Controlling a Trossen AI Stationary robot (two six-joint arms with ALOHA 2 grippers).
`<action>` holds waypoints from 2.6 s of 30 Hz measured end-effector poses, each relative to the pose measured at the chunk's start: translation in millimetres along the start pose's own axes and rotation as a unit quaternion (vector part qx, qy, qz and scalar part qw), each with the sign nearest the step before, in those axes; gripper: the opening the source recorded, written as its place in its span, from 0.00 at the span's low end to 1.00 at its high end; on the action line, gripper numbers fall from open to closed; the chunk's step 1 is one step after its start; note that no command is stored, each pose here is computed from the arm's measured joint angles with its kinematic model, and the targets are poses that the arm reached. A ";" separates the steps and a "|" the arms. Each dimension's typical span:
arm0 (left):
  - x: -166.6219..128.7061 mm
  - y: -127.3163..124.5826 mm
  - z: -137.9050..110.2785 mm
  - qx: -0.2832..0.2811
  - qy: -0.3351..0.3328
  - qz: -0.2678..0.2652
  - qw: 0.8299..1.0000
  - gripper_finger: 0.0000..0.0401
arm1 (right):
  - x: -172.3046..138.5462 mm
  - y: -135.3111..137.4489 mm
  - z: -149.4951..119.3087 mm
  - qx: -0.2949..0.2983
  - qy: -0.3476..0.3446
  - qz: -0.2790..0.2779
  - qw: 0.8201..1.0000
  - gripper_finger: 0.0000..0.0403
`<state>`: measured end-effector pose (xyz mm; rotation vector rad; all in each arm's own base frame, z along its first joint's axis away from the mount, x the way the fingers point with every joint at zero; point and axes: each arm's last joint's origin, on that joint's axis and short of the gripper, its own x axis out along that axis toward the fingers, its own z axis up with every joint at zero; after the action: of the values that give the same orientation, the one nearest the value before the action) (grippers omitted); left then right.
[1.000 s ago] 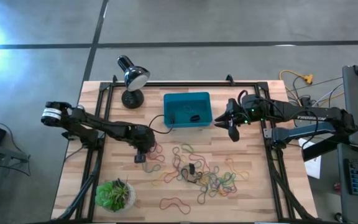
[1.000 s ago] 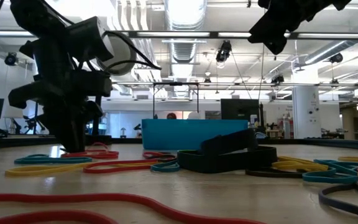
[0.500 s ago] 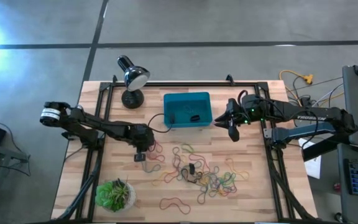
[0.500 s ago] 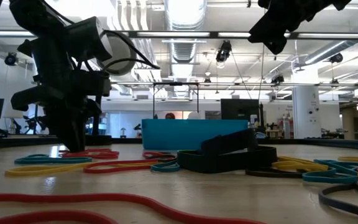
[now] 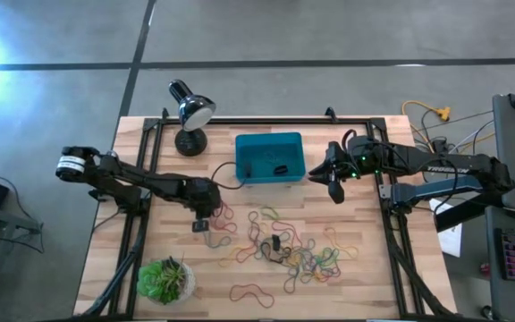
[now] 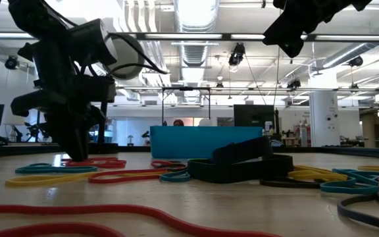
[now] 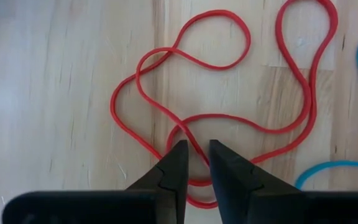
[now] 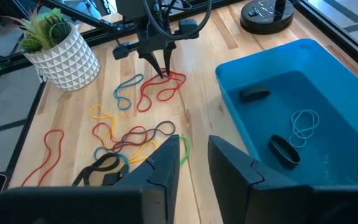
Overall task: Pick and place rubber bands into bin
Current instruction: Put the red rubber band into the blue bin
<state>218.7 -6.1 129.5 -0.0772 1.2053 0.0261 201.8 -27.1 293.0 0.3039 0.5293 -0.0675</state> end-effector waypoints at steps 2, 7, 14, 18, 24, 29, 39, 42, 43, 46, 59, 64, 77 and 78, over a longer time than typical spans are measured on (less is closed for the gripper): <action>0.1 -0.2 -0.2 -0.001 0.001 -0.003 1.000 0.12 | 0.0 0.0 0.0 0.000 0.000 0.000 1.000 0.19; 0.1 -1.0 -0.6 -0.001 0.004 -0.020 1.000 0.07 | 0.1 0.0 0.0 0.000 0.000 0.000 1.000 0.18; -1.0 -1.9 1.5 -0.001 0.003 -0.031 1.000 0.00 | 0.2 0.0 0.0 0.000 0.000 0.000 1.000 0.17; -5.6 -2.7 8.0 0.000 -0.006 -0.033 0.999 0.00 | 0.2 -0.1 -0.1 0.000 0.000 0.000 1.000 0.17; -21.7 -5.7 26.8 0.004 -0.054 -0.044 0.998 0.00 | 0.2 -0.1 -0.1 0.000 0.000 0.000 1.000 0.17; -42.3 -7.0 42.3 0.006 -0.105 -0.044 0.994 0.00 | 0.2 -0.1 -0.1 0.000 0.000 0.000 1.000 0.17; -103.5 -9.1 73.6 0.022 -0.263 -0.025 0.964 0.00 | 0.3 -0.1 -0.2 0.000 0.000 0.000 1.000 0.17; -119.3 -8.5 80.3 0.031 -0.309 -0.003 0.950 0.00 | 0.3 0.0 0.3 0.000 -0.002 0.000 1.000 0.17; -124.1 -8.1 82.6 0.034 -0.324 0.008 0.946 0.00 | 0.3 0.0 0.4 0.000 -0.003 0.000 1.000 0.17; -136.7 -4.3 89.3 0.036 -0.361 0.040 0.931 0.00 | 0.3 -0.1 1.0 -0.001 -0.006 -0.002 1.000 0.17; -130.7 46.1 122.2 -0.013 -0.435 0.143 0.889 0.00 | 0.3 0.2 2.6 -0.003 -0.016 -0.006 1.000 0.16; -114.2 70.2 133.3 -0.034 -0.414 0.163 0.895 0.00 | 0.5 0.1 2.3 -0.002 -0.016 -0.007 1.000 0.16; -66.3 101.2 158.3 -0.062 -0.346 0.187 0.917 0.00 | 1.3 -1.0 0.9 0.012 -0.016 -0.018 1.000 0.16; -64.1 101.5 158.7 -0.062 -0.339 0.187 0.920 0.00 | 1.3 -1.0 0.7 0.012 -0.015 -0.018 1.000 0.15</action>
<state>337.5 108.2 241.1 0.0523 0.5050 0.4324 203.2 -28.3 292.6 0.3161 0.5037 -0.1135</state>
